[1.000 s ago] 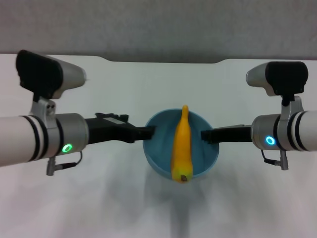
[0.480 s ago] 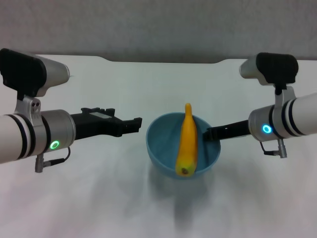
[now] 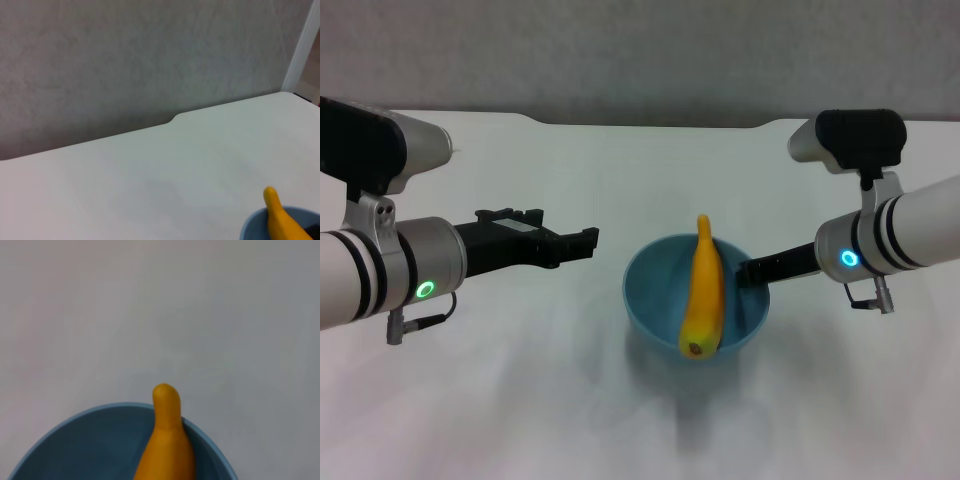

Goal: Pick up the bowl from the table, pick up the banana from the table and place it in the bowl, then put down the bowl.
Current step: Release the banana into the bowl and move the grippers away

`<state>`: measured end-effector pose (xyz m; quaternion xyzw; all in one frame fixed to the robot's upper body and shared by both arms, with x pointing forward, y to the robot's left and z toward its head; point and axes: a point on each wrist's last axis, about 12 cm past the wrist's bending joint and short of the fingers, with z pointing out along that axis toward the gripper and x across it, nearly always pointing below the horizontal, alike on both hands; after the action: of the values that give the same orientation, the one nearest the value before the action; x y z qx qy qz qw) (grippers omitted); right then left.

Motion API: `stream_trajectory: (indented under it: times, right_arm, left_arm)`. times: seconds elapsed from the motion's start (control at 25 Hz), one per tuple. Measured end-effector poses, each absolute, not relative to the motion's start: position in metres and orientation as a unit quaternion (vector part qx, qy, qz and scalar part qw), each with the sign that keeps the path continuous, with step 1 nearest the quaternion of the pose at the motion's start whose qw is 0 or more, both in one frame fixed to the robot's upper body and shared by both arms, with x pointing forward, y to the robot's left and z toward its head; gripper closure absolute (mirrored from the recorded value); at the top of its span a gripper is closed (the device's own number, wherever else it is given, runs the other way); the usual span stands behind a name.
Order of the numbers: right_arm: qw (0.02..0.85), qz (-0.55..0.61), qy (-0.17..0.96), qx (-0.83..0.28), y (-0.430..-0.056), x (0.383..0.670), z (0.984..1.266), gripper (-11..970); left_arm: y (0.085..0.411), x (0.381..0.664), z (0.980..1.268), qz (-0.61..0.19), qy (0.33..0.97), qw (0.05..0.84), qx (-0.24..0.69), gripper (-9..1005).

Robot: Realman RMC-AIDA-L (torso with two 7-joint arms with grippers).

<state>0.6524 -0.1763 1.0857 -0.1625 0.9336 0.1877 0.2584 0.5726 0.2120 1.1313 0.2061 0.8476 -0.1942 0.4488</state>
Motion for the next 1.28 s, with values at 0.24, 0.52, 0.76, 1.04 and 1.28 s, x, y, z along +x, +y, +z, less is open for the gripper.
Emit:
stream_trajectory:
  times: [0.24,0.52,0.76,1.04,1.28]
  right_arm:
    - [0.261,0.178,0.933,-0.171,-0.174,0.649,1.08,930]
    - [0.262,0.169,0.935,-0.168,-0.179,0.644,1.071,930]
    - [0.259,0.164,0.936,-0.175,-0.178,0.643,1.068,930]
    - [0.259,0.157,0.935,-0.186,-0.179,0.641,1.066,930]
    - [0.276,0.163,0.928,-0.193,-0.181,0.637,1.068,800]
  left_arm:
    - [0.213,0.572,1.13,-0.194,0.848,0.449,0.203,156]
    - [0.211,0.571,1.127,-0.195,0.849,0.447,0.203,157]
    - [0.211,0.571,1.125,-0.194,0.85,0.447,0.201,158]
    - [0.214,0.57,1.124,-0.192,0.851,0.448,0.196,158]
    - [0.217,0.568,1.122,-0.19,0.853,0.447,0.191,159]
